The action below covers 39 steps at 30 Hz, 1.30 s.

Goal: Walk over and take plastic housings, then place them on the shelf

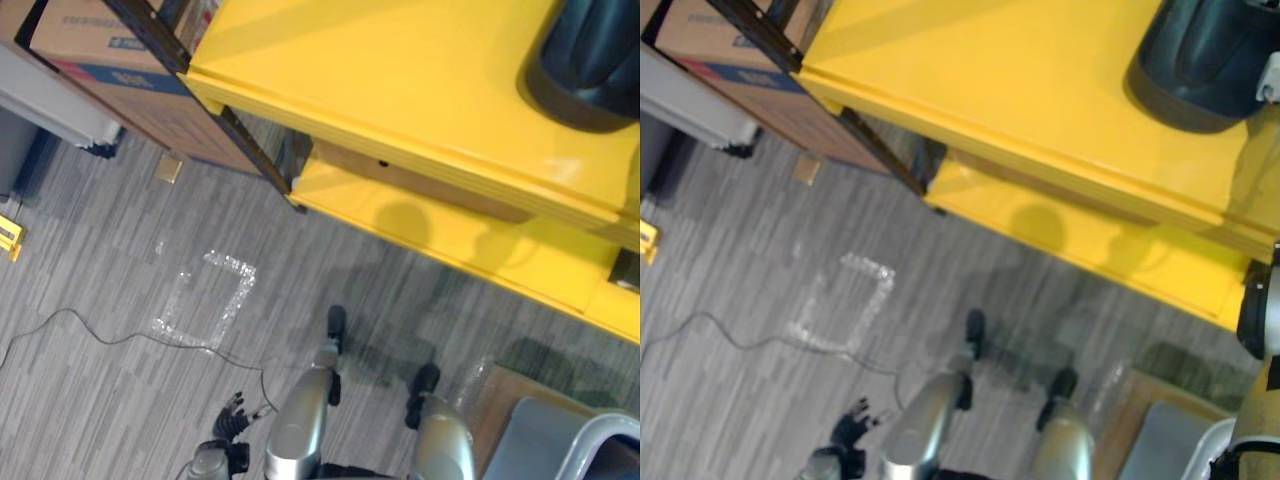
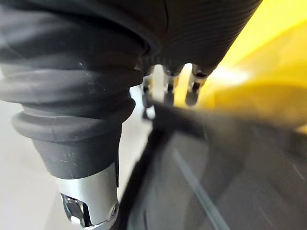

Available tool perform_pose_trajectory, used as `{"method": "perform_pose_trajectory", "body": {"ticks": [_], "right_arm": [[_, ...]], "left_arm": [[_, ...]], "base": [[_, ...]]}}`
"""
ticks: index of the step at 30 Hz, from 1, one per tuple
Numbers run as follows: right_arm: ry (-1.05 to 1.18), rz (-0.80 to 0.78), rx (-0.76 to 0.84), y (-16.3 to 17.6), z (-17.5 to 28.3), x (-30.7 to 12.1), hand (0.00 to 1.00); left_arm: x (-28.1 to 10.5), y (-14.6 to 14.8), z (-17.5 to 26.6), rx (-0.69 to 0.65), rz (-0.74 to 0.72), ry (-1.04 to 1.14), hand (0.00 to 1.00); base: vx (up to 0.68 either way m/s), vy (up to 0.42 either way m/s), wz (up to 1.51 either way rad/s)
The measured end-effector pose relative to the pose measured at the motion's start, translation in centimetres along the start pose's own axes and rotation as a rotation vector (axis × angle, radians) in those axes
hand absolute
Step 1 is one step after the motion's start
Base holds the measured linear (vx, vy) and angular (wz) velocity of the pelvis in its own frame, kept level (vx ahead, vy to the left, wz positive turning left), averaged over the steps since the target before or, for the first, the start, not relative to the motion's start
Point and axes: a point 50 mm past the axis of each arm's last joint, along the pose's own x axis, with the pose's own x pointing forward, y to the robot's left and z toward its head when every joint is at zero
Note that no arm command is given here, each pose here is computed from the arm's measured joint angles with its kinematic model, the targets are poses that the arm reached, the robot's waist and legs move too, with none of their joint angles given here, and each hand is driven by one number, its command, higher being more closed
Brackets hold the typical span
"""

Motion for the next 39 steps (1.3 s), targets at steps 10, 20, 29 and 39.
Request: {"method": "perform_pose_trajectory", "body": {"ticks": [10,20,29,39], "right_arm": [[-0.724,-0.300,0.285,-2.1,11.5,-5.3,0.00],[-0.656,0.281,0.594,6.3,7.7,-12.5,0.00],[-0.272,0.808,0.679,18.0,2.7,-18.6,0.00],[0.002,0.727,0.759,23.1,0.9,-21.6,0.00]], "left_arm": [[0.0,-0.2,0.6,-0.003,-0.004,-0.036,0.00],[0.1,0.9,0.8,0.004,0.040,-0.047,0.00],[0.0,0.7,0.0,-0.032,0.073,-0.016,0.00],[-0.1,1.4,-0.9,-0.033,0.140,0.043,0.00]], "base": [[0.01,-0.030,0.00],[-0.01,-0.031,-0.06],[0.01,-0.019,-0.02],[0.03,-0.019,0.09]]}}
